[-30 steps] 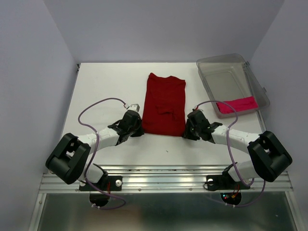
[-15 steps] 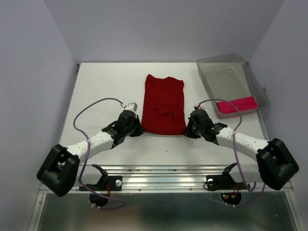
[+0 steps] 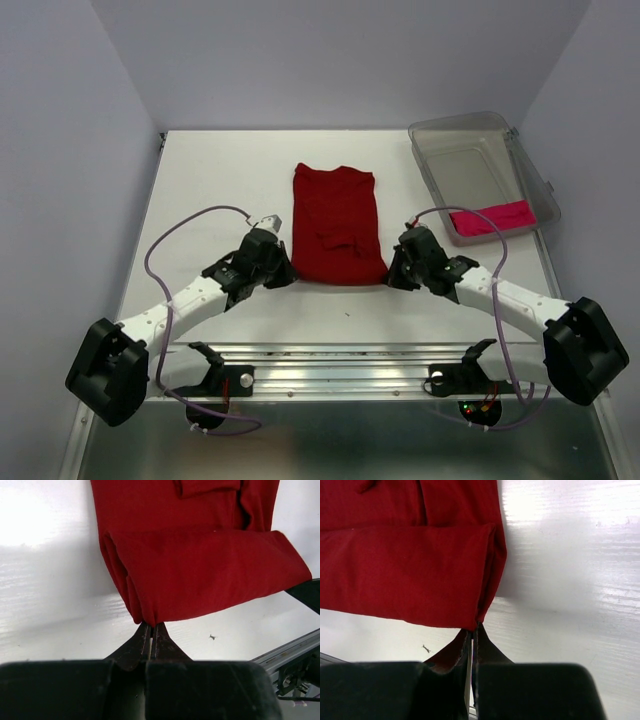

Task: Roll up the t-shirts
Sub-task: Roll the T-shirt to the center of the board.

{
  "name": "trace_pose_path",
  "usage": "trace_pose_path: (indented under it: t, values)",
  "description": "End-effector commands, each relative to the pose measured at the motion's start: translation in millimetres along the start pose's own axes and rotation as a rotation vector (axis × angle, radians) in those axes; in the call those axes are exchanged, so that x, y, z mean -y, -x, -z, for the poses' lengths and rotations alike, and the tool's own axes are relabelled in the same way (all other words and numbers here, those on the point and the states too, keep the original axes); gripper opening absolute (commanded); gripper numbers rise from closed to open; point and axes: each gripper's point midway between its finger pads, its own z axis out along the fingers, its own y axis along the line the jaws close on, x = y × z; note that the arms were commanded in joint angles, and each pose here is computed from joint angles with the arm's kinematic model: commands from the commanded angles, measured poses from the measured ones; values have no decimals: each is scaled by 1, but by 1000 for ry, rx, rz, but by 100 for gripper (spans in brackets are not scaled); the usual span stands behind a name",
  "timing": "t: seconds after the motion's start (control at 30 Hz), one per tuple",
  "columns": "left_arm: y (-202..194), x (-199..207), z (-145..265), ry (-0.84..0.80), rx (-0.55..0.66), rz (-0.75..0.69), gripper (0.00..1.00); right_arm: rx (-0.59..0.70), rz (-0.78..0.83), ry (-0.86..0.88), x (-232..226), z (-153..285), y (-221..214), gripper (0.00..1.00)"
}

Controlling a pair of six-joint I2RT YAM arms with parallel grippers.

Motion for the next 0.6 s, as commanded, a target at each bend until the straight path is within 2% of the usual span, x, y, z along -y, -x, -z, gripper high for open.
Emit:
trace_pose_path:
  t: [0.0, 0.57]
  values:
    - [27, 12, 3, 23, 38, -18, 0, 83, 35, 12, -19, 8, 31, 1]
    - [76, 9, -13, 58, 50, -14, 0, 159, 84, -44, -42, -10, 81, 1]
